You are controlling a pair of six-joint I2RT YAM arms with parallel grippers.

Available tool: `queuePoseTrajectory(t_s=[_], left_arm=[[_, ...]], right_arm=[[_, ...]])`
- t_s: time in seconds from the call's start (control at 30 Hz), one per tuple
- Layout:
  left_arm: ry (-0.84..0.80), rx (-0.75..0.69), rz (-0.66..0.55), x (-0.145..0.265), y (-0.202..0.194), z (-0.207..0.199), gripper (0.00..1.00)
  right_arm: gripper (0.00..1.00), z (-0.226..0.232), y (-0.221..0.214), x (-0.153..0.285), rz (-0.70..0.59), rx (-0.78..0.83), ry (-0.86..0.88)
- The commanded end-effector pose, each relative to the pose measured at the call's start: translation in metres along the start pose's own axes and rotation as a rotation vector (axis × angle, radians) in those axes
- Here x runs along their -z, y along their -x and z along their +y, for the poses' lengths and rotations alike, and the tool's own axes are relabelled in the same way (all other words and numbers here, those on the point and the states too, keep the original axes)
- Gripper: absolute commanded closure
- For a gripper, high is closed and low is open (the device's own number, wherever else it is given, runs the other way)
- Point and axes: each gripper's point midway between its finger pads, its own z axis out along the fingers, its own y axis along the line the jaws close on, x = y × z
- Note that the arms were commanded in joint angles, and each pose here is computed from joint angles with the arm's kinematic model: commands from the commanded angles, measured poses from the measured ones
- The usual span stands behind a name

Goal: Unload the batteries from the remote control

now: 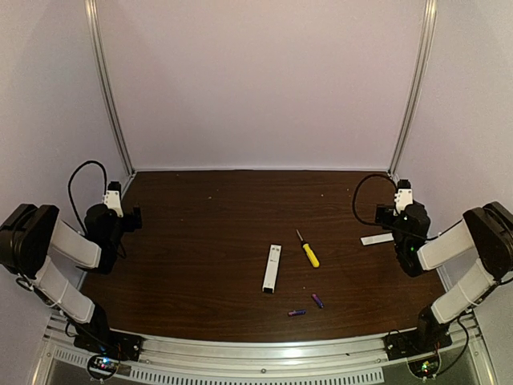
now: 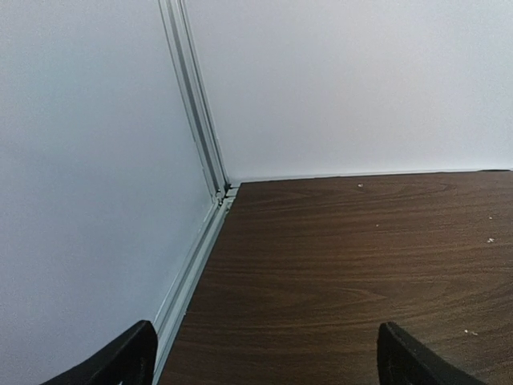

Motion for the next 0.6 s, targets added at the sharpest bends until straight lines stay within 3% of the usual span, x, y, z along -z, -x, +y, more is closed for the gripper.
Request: queuePoseTrajectory(t_s=[0.0, 0.57], left_arm=[[0.0, 0.014, -0.023, -0.003, 0.006, 0.001, 0.03], [-0.002, 0.013, -0.023, -0.003, 0.006, 0.001, 0.03]], right_arm=[[0.01, -0.004, -0.006, -0.003, 0.003, -0.066, 0.053], [0.0, -0.016, -0.014, -0.004, -0.005, -0.108, 0.033]])
